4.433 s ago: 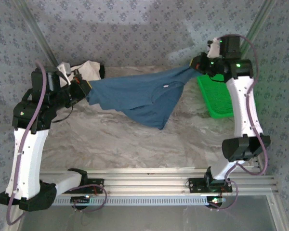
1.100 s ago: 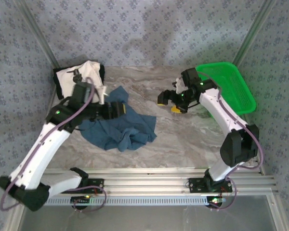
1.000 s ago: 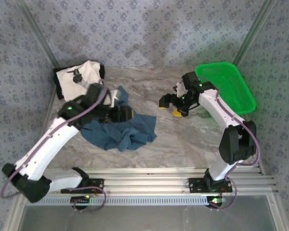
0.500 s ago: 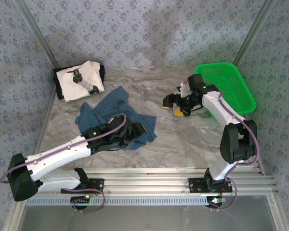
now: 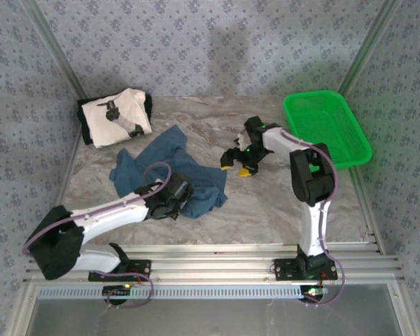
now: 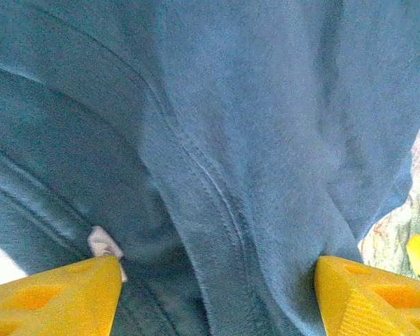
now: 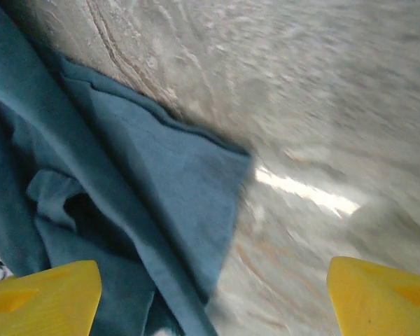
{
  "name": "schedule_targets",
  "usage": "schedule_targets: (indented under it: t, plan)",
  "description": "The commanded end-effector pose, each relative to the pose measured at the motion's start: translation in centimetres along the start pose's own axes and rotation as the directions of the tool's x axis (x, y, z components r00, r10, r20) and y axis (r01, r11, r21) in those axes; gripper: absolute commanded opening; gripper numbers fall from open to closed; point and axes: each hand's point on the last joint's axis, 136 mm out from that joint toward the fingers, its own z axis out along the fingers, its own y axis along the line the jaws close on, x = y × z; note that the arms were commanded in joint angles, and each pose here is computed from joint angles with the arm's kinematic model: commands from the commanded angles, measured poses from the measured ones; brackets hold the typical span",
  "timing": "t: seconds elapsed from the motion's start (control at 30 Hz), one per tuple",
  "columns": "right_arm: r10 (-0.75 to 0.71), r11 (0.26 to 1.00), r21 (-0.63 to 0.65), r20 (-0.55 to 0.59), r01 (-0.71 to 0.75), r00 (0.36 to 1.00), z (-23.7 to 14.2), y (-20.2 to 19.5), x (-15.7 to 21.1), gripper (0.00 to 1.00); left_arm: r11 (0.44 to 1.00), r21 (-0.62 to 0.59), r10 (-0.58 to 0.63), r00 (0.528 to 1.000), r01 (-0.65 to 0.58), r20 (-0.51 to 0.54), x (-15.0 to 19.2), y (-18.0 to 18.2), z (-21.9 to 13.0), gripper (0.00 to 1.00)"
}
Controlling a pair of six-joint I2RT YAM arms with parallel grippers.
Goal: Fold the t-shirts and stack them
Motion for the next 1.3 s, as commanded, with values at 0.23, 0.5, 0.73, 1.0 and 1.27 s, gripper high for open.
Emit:
schedule_targets:
  t: [0.23,0.5,0.73,1.0,1.27]
  plan:
    - [0.034,0.985,0.170,-0.068,-0.022,0.997,5.1,-0.5,-1.9,0.50,0.995,0.097,-0.005,0.982,0.024,-0.186,5.1,-4.4,2.8,0.67]
    - [0.120,0.967,0.217,0.062,-0.131,0.991,3.8,-3.4,-3.5,0.00,0.995,0.088,0.050,0.994,-0.041,-0.097,0.7,-2.3,0.3,0.10]
    - [0.200,0.962,0.100,0.373,-0.253,0.906,-5.3,-4.3,-5.3,0.00,0.996,0.083,0.012,0.998,-0.017,0.069,-7.7,2.3,-5.3,0.00]
    - [0.239,0.925,0.100,0.594,-0.365,0.768,-15.7,-7.2,-0.2,0.00,0.967,0.253,0.001,0.997,-0.020,0.076,-13.6,1.1,-10.6,0.00]
    - [0.249,0.921,0.015,0.747,-0.390,0.617,-23.1,-7.6,2.7,0.00,0.839,0.450,0.271,0.952,-0.305,0.141,-18.0,-11.4,-15.0,0.00]
